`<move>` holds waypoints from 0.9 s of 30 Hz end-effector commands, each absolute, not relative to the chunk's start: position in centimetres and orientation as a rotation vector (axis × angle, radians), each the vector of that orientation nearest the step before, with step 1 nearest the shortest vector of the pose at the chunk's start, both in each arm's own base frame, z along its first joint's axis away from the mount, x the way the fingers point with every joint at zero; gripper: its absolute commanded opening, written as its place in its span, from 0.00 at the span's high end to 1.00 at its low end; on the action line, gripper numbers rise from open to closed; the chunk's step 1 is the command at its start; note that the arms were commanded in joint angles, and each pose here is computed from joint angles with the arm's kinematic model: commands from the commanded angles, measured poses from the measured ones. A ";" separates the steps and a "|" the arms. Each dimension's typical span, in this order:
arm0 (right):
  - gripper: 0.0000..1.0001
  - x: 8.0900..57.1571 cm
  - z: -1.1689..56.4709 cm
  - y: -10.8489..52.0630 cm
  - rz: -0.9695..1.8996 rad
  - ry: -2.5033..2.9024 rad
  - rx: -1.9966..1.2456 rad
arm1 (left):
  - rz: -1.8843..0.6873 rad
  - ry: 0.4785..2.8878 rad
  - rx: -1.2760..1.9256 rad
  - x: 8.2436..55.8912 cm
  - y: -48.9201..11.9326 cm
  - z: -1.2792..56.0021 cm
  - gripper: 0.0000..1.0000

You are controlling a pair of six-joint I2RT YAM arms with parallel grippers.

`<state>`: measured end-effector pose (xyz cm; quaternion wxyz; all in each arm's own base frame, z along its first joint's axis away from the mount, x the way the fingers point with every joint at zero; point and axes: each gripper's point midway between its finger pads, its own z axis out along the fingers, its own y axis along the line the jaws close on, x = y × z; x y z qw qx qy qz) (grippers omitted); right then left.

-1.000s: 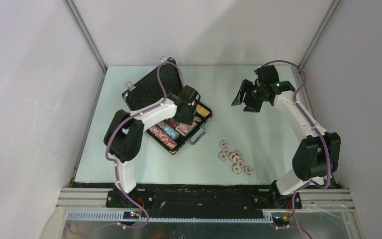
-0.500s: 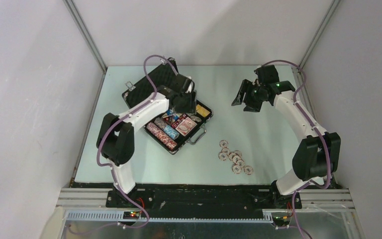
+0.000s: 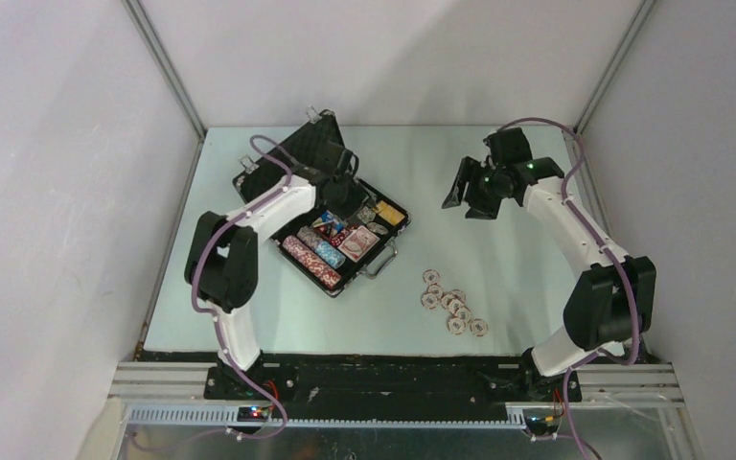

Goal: Pack up texas hold em set

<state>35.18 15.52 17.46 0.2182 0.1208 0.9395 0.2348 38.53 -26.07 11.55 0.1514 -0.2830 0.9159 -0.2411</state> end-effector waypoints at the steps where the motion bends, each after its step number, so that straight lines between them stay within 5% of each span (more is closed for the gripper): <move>1: 0.36 34.2 18.8 16.5 0.661 2.563 0.311 | -0.763 2.470 -1.187 38.5 -26.2 11.8 0.43; 27: 0.37 33.4 19.5 16.3 0.663 2.558 0.315 | -0.549 2.372 -1.207 39.0 -26.4 7.7 0.52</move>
